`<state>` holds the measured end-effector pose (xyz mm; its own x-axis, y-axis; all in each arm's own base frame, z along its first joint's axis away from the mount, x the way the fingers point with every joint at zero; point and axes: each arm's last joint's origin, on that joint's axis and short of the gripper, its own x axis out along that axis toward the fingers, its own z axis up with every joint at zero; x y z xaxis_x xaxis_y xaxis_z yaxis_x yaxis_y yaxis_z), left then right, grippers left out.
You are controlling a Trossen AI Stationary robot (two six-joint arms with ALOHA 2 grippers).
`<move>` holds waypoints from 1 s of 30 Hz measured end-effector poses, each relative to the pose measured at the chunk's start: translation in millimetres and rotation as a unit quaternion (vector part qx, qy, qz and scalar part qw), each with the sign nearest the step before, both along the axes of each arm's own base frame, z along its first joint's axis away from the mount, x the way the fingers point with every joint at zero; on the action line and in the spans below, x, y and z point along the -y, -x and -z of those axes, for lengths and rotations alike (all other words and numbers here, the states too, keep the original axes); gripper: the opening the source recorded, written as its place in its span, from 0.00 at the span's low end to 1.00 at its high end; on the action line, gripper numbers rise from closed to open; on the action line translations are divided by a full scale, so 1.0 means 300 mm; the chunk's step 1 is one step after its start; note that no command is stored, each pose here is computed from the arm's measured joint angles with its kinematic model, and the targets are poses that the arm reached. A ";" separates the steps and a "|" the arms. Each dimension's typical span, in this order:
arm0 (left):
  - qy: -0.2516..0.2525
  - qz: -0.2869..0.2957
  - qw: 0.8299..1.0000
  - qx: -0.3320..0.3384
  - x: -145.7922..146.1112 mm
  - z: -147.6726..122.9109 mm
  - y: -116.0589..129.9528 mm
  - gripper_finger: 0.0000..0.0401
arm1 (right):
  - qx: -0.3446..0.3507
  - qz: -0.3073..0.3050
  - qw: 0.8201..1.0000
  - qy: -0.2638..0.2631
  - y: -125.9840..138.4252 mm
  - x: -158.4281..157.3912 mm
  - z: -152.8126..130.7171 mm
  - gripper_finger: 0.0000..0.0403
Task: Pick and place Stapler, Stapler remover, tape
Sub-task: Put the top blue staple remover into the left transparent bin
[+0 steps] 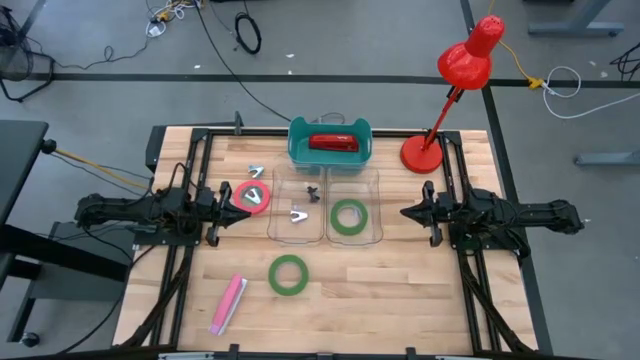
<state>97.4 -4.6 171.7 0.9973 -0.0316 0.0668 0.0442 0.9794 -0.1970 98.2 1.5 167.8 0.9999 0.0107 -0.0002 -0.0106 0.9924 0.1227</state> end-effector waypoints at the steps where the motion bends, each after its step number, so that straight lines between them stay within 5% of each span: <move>1: 0.000 0.000 1.000 0.000 0.000 0.000 0.000 0.01 | 0.003 0.000 1.000 0.000 0.001 0.000 -0.002 0.02; 30: 0.000 0.000 1.000 0.000 0.000 0.000 0.000 0.01 | 0.010 -0.008 1.000 -0.012 0.004 -0.001 -0.006 0.02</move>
<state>97.3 -4.6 171.7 0.9972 -0.0315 0.0672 0.0442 0.9795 -0.1968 96.9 1.9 169.6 0.9995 0.0259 0.0203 -0.0286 0.9890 0.1452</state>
